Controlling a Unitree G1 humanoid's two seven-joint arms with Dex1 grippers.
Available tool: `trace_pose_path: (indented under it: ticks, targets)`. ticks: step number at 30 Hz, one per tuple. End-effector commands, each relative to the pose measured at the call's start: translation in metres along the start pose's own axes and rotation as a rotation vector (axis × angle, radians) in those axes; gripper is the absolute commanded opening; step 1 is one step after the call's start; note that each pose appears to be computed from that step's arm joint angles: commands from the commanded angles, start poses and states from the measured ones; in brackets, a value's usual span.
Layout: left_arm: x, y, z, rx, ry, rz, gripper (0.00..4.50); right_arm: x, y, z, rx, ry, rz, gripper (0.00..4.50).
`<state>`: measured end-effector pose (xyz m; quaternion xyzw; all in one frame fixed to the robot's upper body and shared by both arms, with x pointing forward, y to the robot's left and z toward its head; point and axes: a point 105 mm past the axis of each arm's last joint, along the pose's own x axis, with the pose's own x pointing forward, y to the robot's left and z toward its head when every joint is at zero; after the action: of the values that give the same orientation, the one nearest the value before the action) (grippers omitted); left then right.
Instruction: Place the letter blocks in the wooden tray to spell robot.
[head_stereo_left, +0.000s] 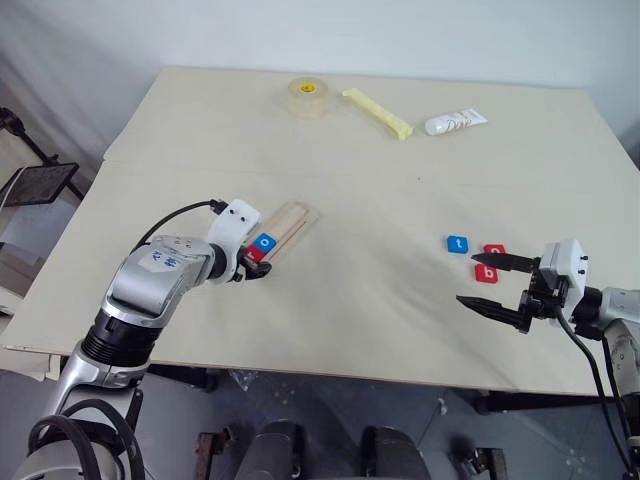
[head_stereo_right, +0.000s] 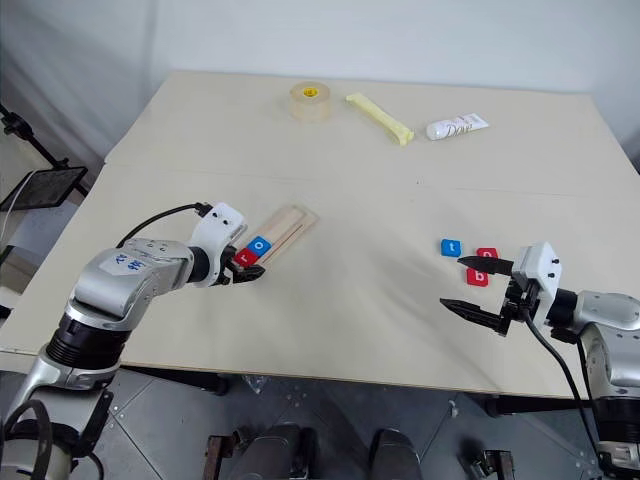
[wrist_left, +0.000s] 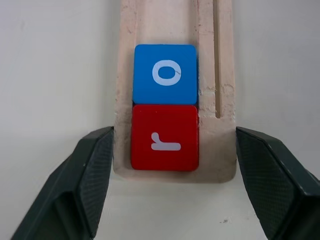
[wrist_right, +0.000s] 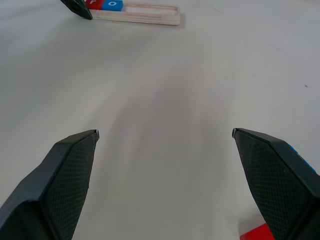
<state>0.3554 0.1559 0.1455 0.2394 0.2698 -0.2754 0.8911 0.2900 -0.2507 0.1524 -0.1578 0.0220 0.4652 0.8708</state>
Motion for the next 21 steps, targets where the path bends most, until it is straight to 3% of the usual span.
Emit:
trace_pose_path:
  ticks: [1,7,13,21]
  targets:
    - [-0.014,-0.005,0.032,0.256,-0.113,-0.103,3.38,-0.012,-0.007,0.015,-0.052,-0.017,-0.04,4.5]
    - [-0.013,-0.021,0.065,0.439,-0.211,-0.239,3.38,-0.016,-0.004,0.015,-0.052,-0.021,-0.049,4.5]
    - [0.002,-0.064,0.094,0.55,-0.268,-0.409,3.38,-0.027,0.007,0.013,-0.052,-0.026,-0.056,4.5]
    - [0.028,-0.118,0.092,0.65,-0.213,-0.55,3.38,-0.047,0.021,0.009,-0.038,-0.006,-0.142,4.5]
